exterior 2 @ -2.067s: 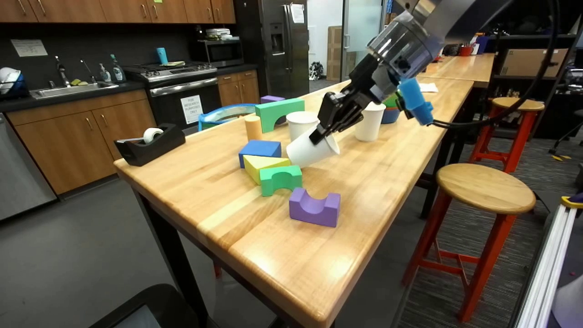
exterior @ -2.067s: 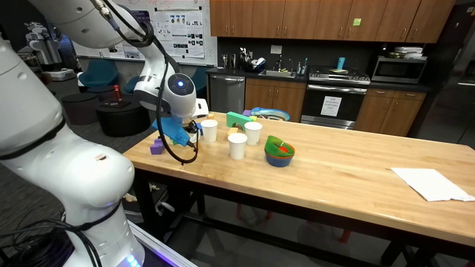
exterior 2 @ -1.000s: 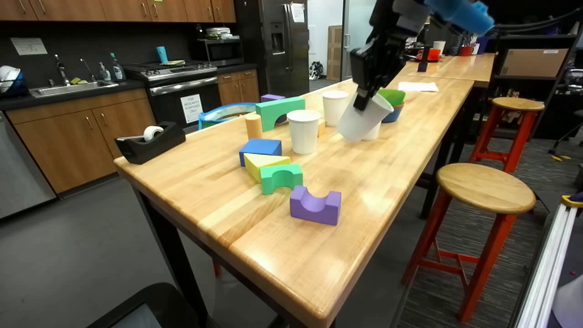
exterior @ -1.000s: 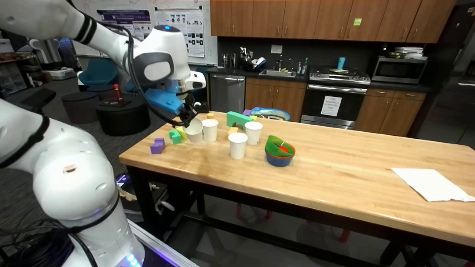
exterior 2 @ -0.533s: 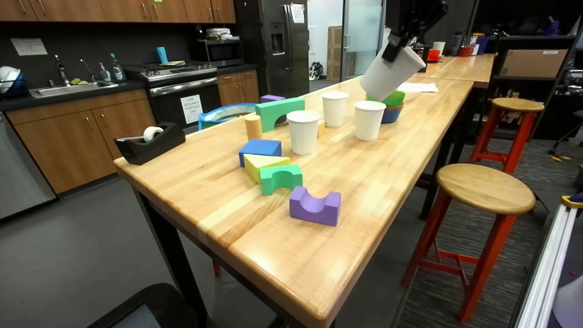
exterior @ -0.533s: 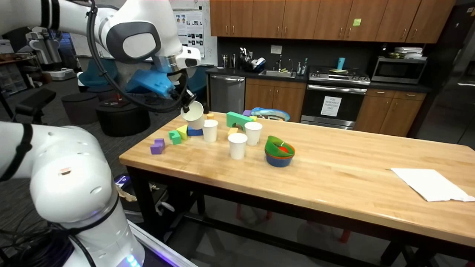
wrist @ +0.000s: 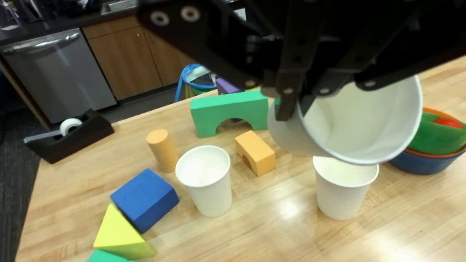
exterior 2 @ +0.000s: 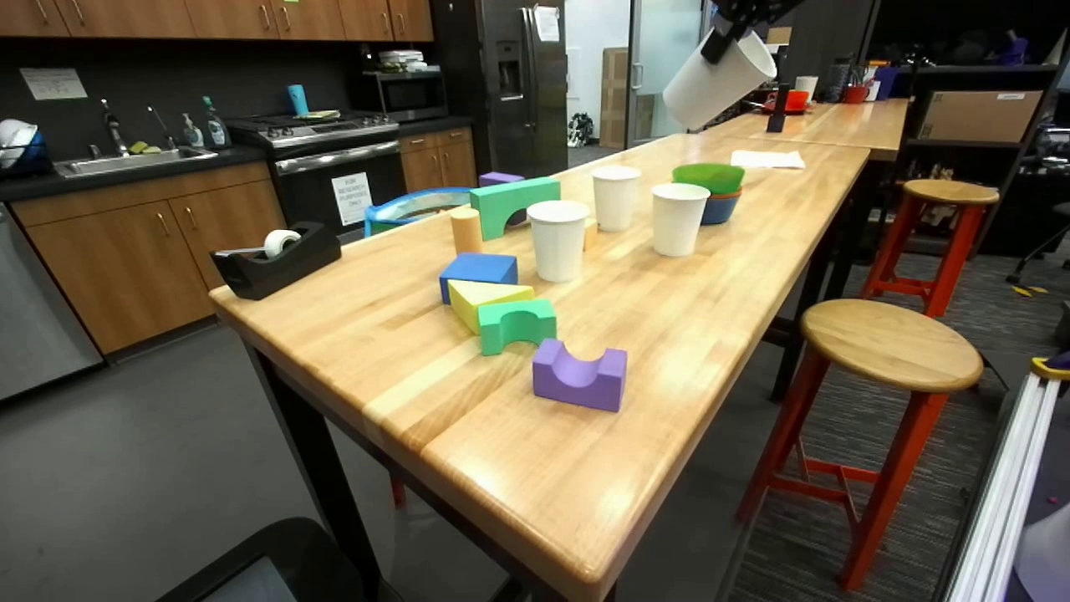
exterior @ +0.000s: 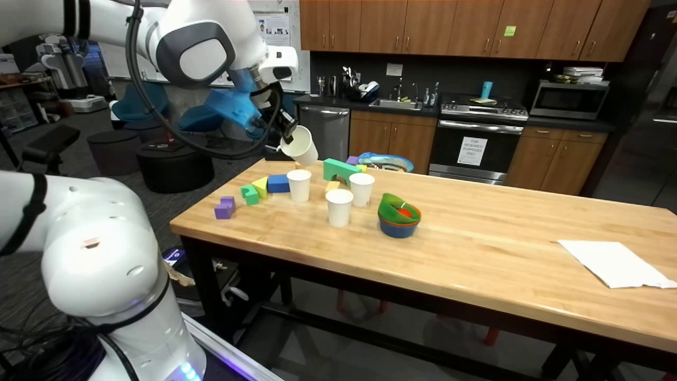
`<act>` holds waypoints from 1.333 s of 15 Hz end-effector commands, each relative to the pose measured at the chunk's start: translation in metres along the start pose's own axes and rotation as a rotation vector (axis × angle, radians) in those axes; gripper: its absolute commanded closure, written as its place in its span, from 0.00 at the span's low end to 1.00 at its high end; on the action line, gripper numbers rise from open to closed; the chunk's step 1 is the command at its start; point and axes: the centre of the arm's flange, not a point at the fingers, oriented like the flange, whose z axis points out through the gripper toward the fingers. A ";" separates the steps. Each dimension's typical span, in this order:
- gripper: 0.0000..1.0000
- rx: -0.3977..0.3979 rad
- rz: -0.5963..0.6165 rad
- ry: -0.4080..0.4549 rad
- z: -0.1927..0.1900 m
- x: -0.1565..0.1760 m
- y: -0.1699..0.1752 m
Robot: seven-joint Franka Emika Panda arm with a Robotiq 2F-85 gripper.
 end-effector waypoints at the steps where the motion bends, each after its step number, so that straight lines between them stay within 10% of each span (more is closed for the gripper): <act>1: 0.99 -0.029 0.060 0.000 0.002 0.021 0.008; 20: 0.99 -0.061 0.060 -0.282 0.039 0.081 0.024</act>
